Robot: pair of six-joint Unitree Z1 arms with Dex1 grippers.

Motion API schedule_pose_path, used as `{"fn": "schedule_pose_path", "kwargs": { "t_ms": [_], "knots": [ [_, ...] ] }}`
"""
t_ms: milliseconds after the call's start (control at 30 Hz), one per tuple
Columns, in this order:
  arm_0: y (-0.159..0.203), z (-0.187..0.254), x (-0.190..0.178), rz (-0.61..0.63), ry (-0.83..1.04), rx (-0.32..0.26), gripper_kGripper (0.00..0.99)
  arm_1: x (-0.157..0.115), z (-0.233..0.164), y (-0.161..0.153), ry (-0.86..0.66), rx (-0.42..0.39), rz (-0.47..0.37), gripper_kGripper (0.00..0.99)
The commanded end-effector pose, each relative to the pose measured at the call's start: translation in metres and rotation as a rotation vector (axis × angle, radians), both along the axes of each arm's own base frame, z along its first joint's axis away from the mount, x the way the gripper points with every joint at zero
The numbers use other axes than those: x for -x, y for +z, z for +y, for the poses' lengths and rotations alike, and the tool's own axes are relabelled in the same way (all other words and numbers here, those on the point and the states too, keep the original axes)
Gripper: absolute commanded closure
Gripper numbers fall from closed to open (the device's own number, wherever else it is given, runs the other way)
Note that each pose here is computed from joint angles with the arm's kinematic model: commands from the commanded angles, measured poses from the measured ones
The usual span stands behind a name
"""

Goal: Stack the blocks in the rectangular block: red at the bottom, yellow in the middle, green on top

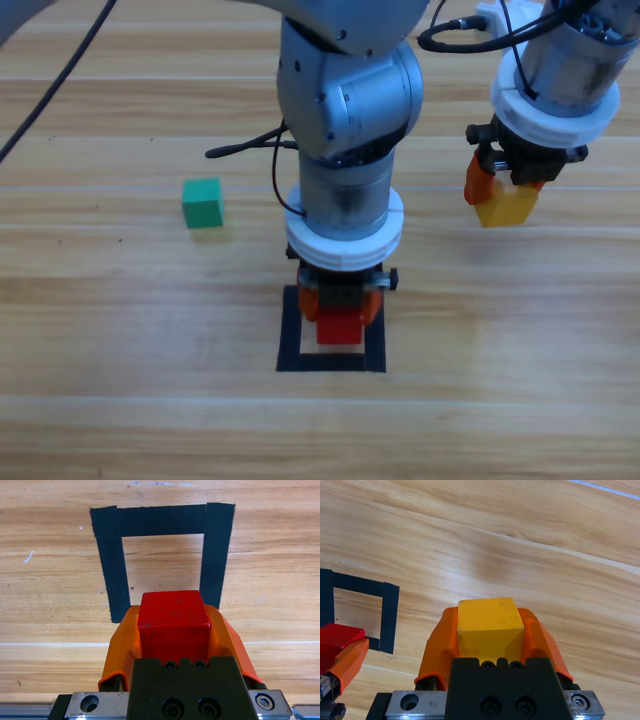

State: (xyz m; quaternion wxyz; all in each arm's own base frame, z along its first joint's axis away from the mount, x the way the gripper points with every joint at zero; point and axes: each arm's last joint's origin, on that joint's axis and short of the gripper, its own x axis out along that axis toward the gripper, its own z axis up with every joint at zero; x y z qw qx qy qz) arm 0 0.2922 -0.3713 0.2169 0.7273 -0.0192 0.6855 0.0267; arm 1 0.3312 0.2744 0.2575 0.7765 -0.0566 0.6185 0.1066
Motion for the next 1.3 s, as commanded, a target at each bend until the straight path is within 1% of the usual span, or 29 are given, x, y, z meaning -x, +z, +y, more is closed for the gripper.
{"fn": "schedule_pose_path", "kwargs": {
  "t_ms": [33,233,433,600,833,967,1300],
  "knots": [
    [-0.022,-0.008,0.003,0.019,0.001,0.004,0.990,-0.001,-0.004,-0.004,-0.019,-0.006,-0.003,0.907],
    [-0.034,0.003,0.006,0.035,0.013,0.029,0.990,-0.001,-0.003,-0.004,-0.018,-0.011,-0.004,0.907],
    [-0.030,0.009,0.004,0.026,0.022,0.033,0.990,-0.002,-0.003,-0.005,-0.018,-0.010,-0.003,0.907],
    [-0.029,0.016,0.003,0.013,0.035,0.046,0.990,-0.002,-0.003,-0.006,-0.015,-0.013,-0.007,0.907],
    [-0.027,0.015,-0.001,-0.016,0.030,0.058,0.990,-0.003,-0.002,-0.007,-0.012,-0.016,-0.012,0.907],
    [-0.025,0.011,-0.005,-0.030,0.017,0.074,0.990,-0.004,-0.001,-0.008,-0.010,-0.019,-0.014,0.907],
    [-0.027,0.011,-0.008,-0.035,-0.030,0.065,0.990,-0.006,0.000,-0.009,-0.007,-0.025,-0.020,0.907]
  ]
}}
